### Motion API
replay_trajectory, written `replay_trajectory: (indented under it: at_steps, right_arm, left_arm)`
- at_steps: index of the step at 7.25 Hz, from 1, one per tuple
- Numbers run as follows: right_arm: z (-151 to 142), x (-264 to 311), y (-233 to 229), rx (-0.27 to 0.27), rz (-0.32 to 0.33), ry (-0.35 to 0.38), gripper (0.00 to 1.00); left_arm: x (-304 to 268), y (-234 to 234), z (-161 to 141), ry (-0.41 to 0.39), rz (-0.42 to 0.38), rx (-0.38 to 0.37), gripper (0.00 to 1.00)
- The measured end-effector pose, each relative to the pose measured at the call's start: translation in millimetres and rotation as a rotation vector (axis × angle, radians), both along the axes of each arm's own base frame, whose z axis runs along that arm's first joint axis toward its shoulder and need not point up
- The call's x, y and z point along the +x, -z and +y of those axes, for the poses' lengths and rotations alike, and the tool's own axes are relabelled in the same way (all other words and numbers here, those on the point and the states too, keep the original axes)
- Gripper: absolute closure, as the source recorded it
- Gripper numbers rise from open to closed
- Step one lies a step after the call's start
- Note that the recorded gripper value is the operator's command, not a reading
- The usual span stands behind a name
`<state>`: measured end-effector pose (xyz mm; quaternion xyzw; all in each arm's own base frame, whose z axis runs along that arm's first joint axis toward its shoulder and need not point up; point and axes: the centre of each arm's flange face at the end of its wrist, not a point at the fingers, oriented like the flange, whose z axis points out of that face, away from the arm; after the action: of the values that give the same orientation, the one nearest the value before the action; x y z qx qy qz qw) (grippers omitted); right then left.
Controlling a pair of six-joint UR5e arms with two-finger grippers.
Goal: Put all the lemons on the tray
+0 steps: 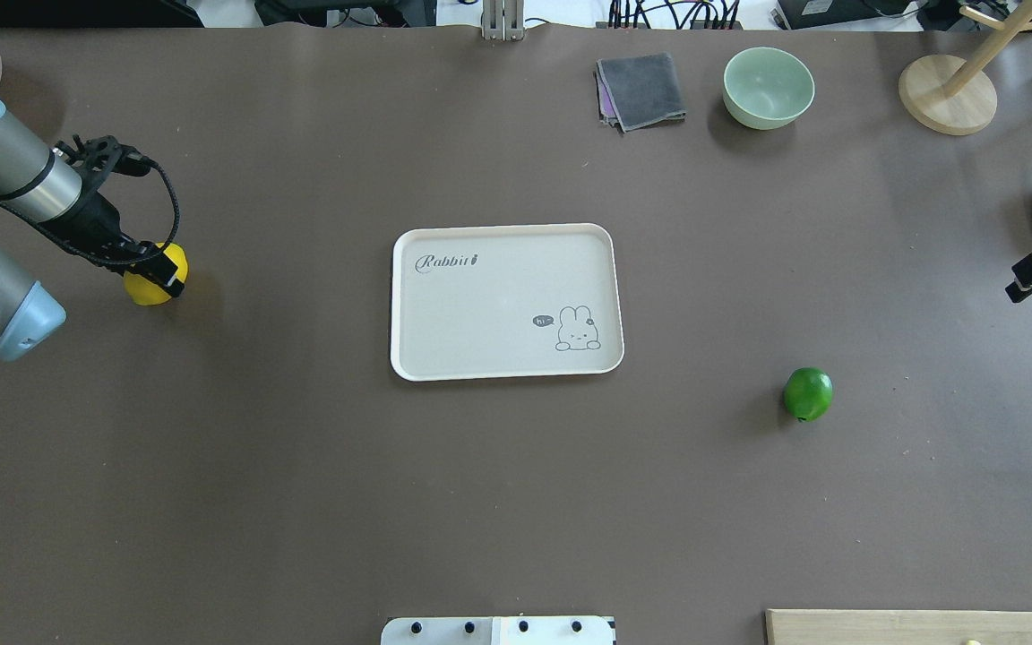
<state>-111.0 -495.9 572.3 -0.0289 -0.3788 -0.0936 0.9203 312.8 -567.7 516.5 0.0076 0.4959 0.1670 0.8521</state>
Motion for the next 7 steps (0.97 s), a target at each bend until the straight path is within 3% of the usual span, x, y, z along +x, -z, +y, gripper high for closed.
replay_trajectory:
  at_steps: [2, 4, 7]
  right_arm:
    - [0, 0, 0, 0.0, 0.0, 0.0, 0.0]
    - [0, 0, 4, -0.001, -0.002, -0.007, 0.0]
    - [0, 0, 6, -0.003, -0.003, -0.014, 0.0]
  left_arm:
    - [11, 52, -3, 0.072, 0.073, -0.113, 1.0]
    - [62, 116, 6, 0.11, 0.128, -0.208, 1.0]
    - [158, 196, 36, 0.19, 0.135, -0.259, 1.0]
